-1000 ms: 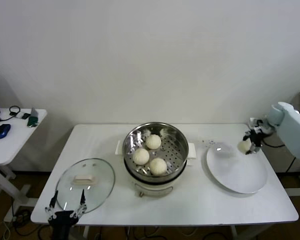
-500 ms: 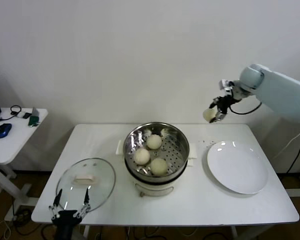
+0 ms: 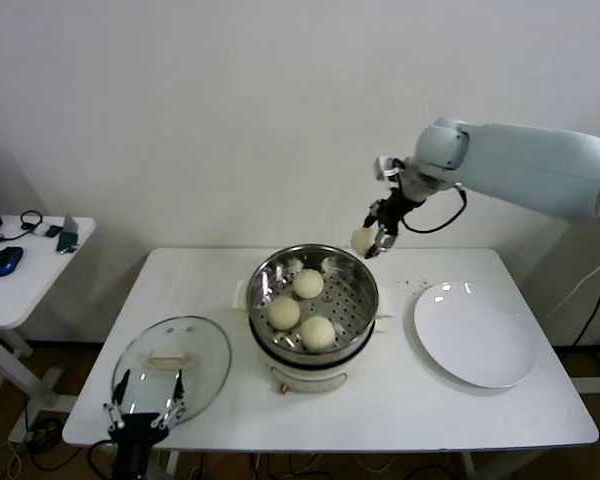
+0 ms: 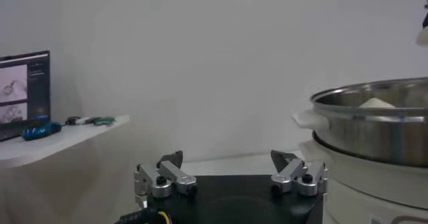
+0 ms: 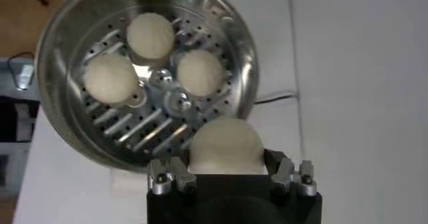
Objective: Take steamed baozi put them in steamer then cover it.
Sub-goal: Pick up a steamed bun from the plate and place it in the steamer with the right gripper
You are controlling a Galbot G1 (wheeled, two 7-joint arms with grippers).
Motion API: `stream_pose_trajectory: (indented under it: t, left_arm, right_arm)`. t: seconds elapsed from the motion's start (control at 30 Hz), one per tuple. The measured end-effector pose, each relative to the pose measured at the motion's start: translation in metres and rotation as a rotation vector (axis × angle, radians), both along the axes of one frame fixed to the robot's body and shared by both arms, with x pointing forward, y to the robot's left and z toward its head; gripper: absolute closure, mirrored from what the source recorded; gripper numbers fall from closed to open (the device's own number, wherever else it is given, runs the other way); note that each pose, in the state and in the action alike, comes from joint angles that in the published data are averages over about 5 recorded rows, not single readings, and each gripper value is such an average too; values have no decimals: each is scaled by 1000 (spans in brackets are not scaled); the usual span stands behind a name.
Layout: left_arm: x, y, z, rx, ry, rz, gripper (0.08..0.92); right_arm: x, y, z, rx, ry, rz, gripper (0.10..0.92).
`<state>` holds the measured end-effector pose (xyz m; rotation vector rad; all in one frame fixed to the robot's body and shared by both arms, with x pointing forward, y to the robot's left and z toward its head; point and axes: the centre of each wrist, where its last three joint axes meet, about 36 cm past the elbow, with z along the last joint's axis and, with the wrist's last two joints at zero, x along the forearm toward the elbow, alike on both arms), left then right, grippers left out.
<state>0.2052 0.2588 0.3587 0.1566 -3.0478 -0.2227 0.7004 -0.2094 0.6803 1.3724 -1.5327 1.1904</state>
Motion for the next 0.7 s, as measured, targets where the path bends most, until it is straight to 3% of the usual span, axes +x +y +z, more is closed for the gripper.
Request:
stream_pose_trajectory:
  t: [0.7]
  left_arm:
    - [1,5,0,-2,0,14,177]
  right_arm:
    - [-23,52,-78,-102,95,60,301]
